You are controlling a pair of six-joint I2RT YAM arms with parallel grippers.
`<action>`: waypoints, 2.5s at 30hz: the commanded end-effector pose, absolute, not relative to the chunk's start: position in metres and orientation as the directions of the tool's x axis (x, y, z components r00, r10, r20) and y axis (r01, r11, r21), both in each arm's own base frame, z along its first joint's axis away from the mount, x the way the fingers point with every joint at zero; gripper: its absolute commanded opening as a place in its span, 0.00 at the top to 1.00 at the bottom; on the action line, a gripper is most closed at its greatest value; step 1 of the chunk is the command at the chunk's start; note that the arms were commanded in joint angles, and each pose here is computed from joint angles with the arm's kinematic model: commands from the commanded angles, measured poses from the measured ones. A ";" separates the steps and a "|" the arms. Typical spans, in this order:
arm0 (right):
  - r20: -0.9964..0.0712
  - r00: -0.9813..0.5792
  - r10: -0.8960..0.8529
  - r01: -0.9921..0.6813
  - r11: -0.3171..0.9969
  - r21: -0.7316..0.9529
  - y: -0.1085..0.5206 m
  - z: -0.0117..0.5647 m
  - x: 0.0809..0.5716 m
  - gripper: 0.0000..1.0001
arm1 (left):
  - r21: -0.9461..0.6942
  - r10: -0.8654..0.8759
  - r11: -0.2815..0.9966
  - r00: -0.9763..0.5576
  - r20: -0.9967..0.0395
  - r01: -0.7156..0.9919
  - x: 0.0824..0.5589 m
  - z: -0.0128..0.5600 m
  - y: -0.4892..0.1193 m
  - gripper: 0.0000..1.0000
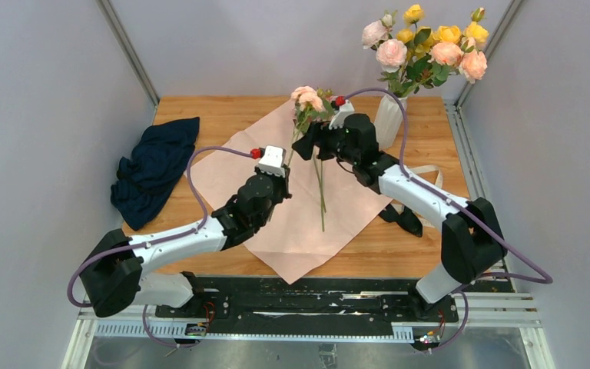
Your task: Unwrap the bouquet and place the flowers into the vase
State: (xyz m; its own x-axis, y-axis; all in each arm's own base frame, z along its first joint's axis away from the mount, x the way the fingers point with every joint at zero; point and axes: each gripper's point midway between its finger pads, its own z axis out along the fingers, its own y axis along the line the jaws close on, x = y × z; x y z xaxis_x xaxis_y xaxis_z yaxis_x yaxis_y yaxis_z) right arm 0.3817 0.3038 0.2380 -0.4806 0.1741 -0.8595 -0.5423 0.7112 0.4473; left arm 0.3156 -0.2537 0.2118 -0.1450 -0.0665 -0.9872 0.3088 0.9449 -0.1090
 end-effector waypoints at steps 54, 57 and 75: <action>-0.811 0.543 -0.217 -0.073 0.950 -0.303 0.107 0.525 0.448 1.00 | -0.279 -0.204 0.856 -0.212 -0.956 0.435 0.251 0.219 -0.246 0.17; -0.796 0.561 -0.225 -0.066 0.947 -0.315 0.104 0.531 0.460 1.00 | -0.271 -0.197 0.863 -0.210 -0.958 0.426 0.250 0.216 -0.242 0.17; -0.755 0.631 -0.177 -0.076 0.955 -0.287 0.079 0.535 0.532 1.00 | -0.174 -0.078 0.908 -0.255 -0.964 0.382 0.275 0.194 -0.264 0.17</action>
State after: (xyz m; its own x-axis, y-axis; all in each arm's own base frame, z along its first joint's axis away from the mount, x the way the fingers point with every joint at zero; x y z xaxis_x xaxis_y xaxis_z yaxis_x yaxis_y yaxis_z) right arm 0.5337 0.0881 0.5154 0.5648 -0.2116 -0.7977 -0.0783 0.9485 -0.3070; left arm 0.2668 -0.2534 0.1814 -0.2665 -0.0666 -0.9615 0.3869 0.9063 -0.1700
